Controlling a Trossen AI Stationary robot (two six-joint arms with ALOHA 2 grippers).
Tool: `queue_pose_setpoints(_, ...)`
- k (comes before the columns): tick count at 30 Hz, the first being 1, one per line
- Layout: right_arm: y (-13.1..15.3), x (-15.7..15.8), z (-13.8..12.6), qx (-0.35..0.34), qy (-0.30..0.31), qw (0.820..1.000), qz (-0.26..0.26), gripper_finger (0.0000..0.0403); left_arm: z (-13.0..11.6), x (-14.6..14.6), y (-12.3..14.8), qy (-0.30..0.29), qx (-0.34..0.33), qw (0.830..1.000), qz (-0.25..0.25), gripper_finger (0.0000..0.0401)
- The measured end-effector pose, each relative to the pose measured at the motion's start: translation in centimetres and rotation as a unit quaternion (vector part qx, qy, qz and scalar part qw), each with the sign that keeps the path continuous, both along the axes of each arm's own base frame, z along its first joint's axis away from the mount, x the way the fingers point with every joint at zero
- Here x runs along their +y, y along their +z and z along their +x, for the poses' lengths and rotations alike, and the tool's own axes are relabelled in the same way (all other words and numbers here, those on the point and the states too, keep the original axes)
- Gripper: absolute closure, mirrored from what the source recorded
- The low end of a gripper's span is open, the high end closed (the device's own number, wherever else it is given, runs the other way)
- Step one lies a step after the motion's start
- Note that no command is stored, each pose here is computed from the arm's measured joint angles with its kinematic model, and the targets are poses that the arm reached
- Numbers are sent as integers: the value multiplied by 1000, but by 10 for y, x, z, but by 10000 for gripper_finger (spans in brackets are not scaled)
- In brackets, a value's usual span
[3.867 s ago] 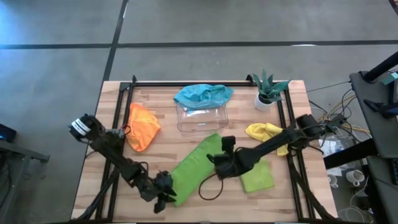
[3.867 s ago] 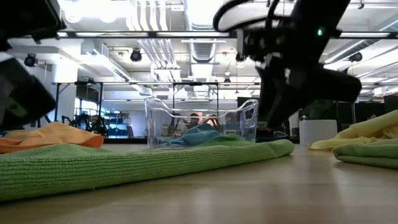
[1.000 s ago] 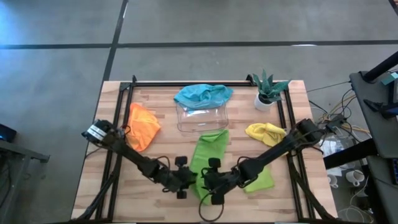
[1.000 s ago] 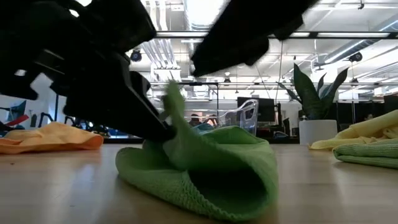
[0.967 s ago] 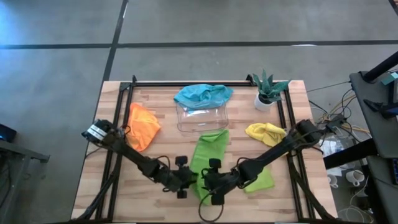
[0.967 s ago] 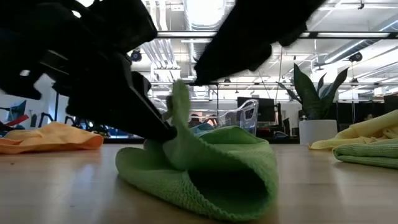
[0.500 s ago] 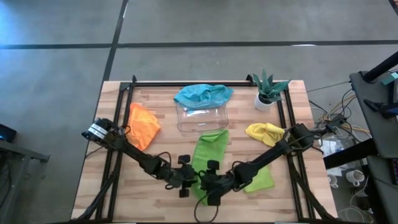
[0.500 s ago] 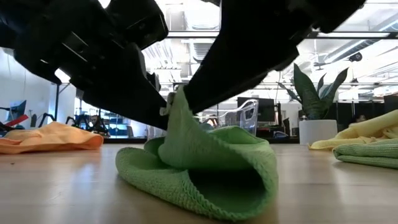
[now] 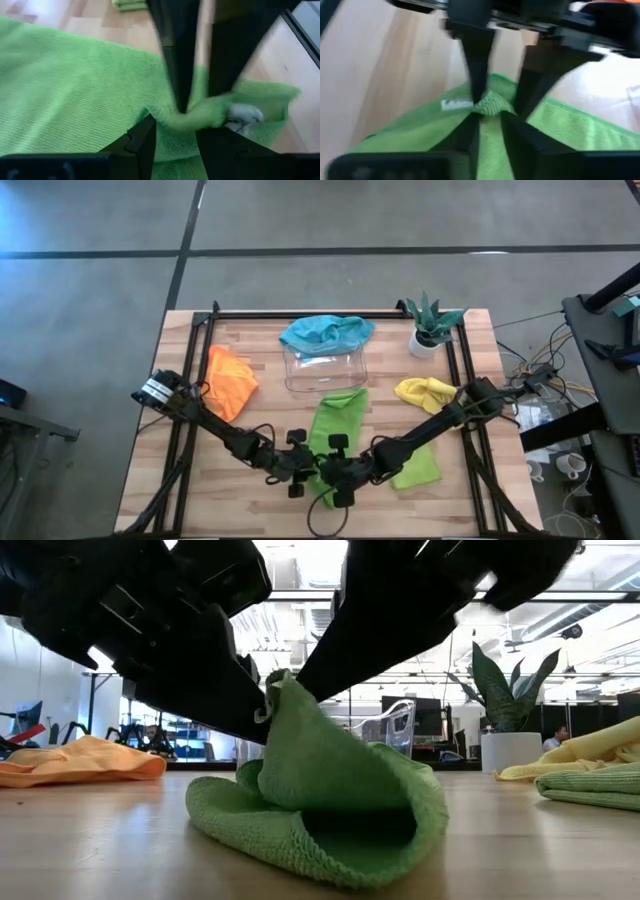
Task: Fold microfiber towels
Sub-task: Fold the green microfiber cloth
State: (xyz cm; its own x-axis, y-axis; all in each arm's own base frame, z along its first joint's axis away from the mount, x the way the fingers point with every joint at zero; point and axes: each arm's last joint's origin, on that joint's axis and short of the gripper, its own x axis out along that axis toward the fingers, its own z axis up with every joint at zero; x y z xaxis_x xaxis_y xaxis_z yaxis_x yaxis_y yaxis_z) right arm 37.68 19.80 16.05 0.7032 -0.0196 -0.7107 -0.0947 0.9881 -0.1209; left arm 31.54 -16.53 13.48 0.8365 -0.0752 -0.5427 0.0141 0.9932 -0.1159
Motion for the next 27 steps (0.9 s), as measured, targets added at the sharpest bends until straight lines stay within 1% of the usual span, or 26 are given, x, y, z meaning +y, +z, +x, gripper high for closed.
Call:
queue_pose_setpoints(2,0,0,0,0,0,1000,0,372,-1,0,0,-11,7,1000,-5,280)
queue_pose_setpoints(3,0,0,0,0,1,1000,0,383,-2,-1,1,-19,11,1000,-11,280)
queue_pose_setpoints(5,0,1,0,0,2,1000,-1,389,-6,-1,5,-39,36,998,-19,280)
queue_pose_setpoints(8,-1,0,-2,9,1,1000,-5,393,-14,-2,11,-61,72,994,-47,280)
queue_pose_setpoints(10,-2,-1,-2,14,0,1000,-8,394,-18,-2,14,-58,79,994,-42,280)
queue_pose_setpoints(14,-3,-3,-2,18,-3,1000,-9,394,-17,3,8,-14,67,998,-13,280)
queue_pose_setpoints(17,-4,-4,-3,25,-5,1000,-12,394,-12,8,3,-9,72,997,-16,280)
queue_pose_setpoints(18,-4,-4,-3,26,-5,1000,-12,394,-11,8,3,-17,74,997,-25,280)
queue_pose_setpoints(20,-5,-5,-4,33,-6,999,-16,394,-11,7,2,-54,92,993,-53,280)
queue_pose_setpoints(22,-6,-5,-6,43,-6,999,-21,394,-13,4,2,-100,110,985,-85,280)
queue_pose_setpoints(24,-6,-6,-6,46,-6,999,-23,394,-14,2,2,-132,124,978,-107,280)
queue_pose_setpoints(27,-7,-7,-6,48,-7,999,-24,394,-16,0,2,-151,142,969,-136,280)
